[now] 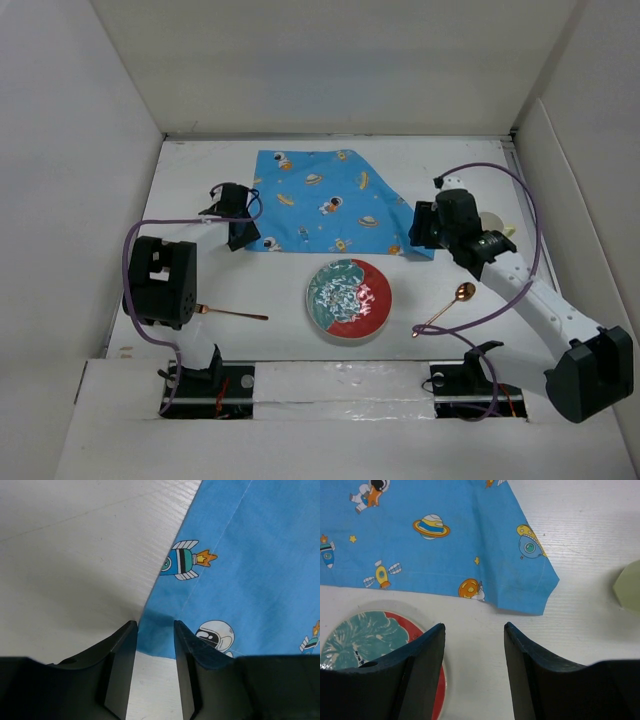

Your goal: Set the dinner table for one person

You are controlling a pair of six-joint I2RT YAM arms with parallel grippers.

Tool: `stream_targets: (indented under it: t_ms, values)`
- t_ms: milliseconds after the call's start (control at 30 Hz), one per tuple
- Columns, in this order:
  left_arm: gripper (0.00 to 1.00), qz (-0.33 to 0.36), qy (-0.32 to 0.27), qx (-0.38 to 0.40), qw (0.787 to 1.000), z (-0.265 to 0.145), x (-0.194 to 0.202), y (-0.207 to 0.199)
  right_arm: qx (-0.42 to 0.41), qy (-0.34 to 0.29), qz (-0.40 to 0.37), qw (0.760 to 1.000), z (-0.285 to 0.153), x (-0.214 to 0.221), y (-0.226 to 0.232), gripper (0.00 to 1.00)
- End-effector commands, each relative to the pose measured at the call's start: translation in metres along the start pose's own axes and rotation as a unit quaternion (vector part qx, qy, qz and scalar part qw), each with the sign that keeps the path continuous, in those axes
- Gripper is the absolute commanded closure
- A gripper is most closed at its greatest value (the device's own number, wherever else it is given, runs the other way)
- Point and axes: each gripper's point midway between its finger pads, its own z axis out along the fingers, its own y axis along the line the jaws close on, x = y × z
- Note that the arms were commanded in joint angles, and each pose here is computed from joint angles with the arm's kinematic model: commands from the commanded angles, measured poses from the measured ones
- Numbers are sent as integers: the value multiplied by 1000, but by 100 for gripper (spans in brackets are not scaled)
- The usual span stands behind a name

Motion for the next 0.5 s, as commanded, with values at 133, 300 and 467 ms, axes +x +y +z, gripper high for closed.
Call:
stream_targets:
  t_ms: [133,300,467]
  values:
    - [90,43,99,-53,993,3,51,27,-17,-38,13,999,-13,-29,5,44]
    - [100,57,97,-49,992,2,42,16,0,-27,22,999,-9,-22,-10,38]
    - [100,33,40,-21,998,-21,-9,8,29,10,24,999,-1,-10,-31,31]
